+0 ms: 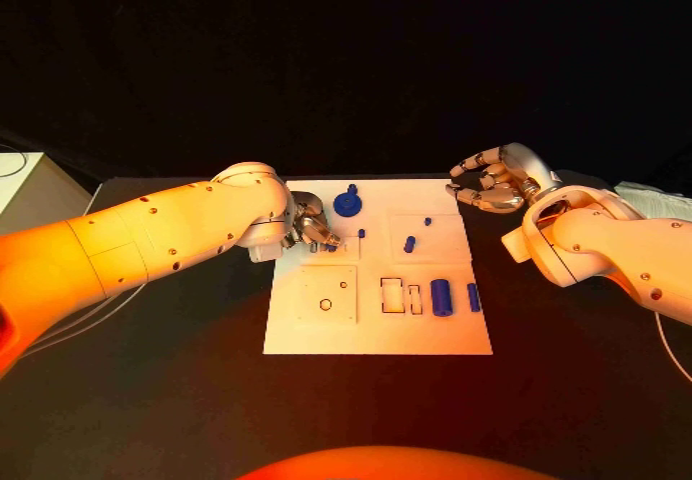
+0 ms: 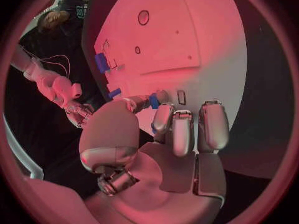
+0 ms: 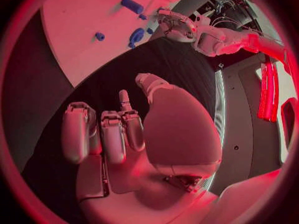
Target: Assemble the parts on the task board
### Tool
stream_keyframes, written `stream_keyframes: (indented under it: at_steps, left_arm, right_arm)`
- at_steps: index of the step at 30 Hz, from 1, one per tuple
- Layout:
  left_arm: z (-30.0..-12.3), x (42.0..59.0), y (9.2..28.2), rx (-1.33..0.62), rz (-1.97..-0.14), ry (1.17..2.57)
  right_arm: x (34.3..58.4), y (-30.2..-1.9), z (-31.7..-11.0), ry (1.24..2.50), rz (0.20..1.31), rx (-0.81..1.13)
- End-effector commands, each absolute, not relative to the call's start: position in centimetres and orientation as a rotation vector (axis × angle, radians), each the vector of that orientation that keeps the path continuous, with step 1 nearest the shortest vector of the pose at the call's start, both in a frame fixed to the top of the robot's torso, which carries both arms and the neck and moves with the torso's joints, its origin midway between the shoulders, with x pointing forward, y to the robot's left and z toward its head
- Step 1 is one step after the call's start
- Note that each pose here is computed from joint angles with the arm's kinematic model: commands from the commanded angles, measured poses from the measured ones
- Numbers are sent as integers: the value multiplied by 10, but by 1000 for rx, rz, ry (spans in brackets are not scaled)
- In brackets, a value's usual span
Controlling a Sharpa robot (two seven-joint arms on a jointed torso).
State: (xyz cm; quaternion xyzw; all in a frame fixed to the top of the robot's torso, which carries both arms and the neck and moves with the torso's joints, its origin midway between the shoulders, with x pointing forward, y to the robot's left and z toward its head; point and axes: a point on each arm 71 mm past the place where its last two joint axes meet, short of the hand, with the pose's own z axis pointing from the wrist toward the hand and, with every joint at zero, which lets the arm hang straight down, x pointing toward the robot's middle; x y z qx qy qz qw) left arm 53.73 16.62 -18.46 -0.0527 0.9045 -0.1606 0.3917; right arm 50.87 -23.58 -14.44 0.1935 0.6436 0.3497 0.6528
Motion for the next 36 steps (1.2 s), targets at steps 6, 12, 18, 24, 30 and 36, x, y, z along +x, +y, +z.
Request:
stream_keyframes:
  at_steps: [6,12,18,24,30,36]
  left_arm:
    - [-201,528,164,-121,-410,2386]
    - [-200,527,165,-131,-422,2388]
    - [-199,526,164,-133,-430,2390]
    - [-198,526,164,-132,-435,2393]
    - [-193,527,164,-116,-429,2389]
    - [-188,530,164,-65,-389,2377]
  right_arm:
    - [508,-235,-145,1466,797,424]
    - [509,-235,-146,1467,797,424]
    - [509,-234,-146,1469,797,424]
    - [509,-234,-146,1471,796,424]
    - [509,-234,-147,1471,796,425]
    - [509,-234,-147,1472,796,425]
